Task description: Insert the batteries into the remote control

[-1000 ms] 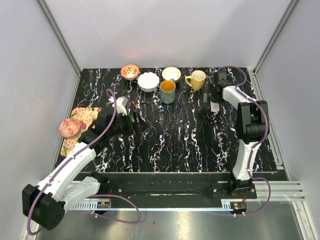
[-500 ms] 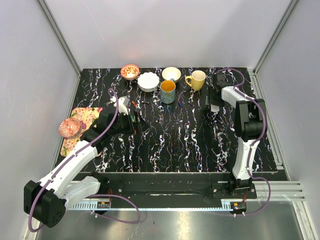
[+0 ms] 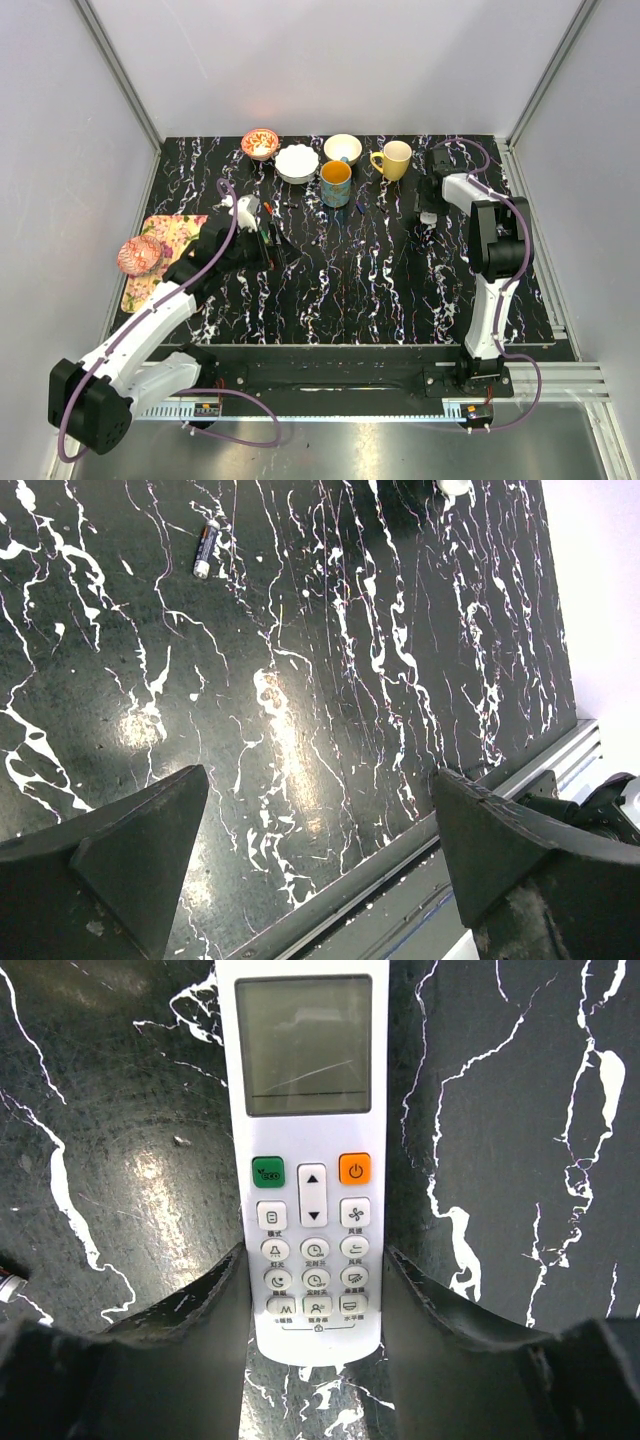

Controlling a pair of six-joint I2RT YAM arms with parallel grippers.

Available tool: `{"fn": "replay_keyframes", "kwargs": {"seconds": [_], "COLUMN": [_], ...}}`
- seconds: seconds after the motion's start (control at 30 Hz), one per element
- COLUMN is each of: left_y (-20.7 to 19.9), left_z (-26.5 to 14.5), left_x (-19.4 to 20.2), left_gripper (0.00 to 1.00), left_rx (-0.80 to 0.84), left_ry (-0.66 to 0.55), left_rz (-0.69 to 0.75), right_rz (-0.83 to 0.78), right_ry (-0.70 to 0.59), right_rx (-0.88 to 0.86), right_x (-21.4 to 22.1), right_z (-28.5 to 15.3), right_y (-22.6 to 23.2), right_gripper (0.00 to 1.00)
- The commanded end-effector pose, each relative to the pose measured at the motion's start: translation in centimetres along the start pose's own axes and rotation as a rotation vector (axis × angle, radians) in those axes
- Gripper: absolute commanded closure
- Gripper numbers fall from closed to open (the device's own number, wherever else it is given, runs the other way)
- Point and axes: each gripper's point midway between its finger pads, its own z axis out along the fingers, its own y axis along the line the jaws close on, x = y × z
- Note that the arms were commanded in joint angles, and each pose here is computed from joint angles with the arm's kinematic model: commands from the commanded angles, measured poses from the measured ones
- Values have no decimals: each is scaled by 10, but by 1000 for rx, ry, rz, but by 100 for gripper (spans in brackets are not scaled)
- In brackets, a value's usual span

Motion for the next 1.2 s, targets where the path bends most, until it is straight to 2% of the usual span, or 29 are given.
{"fn": "replay_keyframes", "kwargs": {"seconds": [0.0,0.07,0.1,0.13,0.2,0.27,0.3,0.33,0.47,0.53,0.67,0.73,0.8,0.9,1.03,1.17], "left_y": [-11,-10,-8,-8,-3,2,4,5,25,32,46,47,50,53,56,58], "left_z": [-5,-7,-8,-10,-13,-17,-19,-22,-32,-39,-52,-57,-59,-60,-59,-59], "left_x": [-10,-13,-13,-15,-22,-29,-31,-33,-43,-44,-49,-48,-45,-40,-35,-32], "left_gripper": [1,1,1,1,1,1,1,1,1,1,1,1,2,2,2,2], "left_rx": [46,32,20,13,-30,-67,-80,-90,-207,-242,-307,-302,-305,-316,-322,-320], "left_ry": [-47,-64,-66,-77,-109,-148,-159,-176,-257,-289,-380,-405,-412,-403,-389,-396], "left_rz": [9,12,13,16,13,7,4,-3,-37,-61,-119,-146,-155,-160,-159,-166], "right_rz": [19,70,90,151,179,199,180,139,133,169,133,131,106,129,188,203], "right_ry": [26,3,-4,-54,-84,-173,-181,-229,-225,-181,-113,-132,-114,-67,0,10], "right_rx": [50,66,67,51,18,-10,-13,-71,-195,-215,-210,-167,-149,-128,-102,-110], "right_x": [10,4,5,-8,-5,-14,-4,0,52,83,145,155,171,194,214,217], "right_z": [-4,-16,-22,-42,-63,-102,-111,-140,-185,-187,-190,-189,-195,-180,-168,-166], "right_y": [-12,-14,-15,-13,1,18,26,55,115,132,175,190,206,227,236,241], "right_gripper": [64,68,76,81,94,99,99,100,100,100,100,100,100,100,100,100]}}
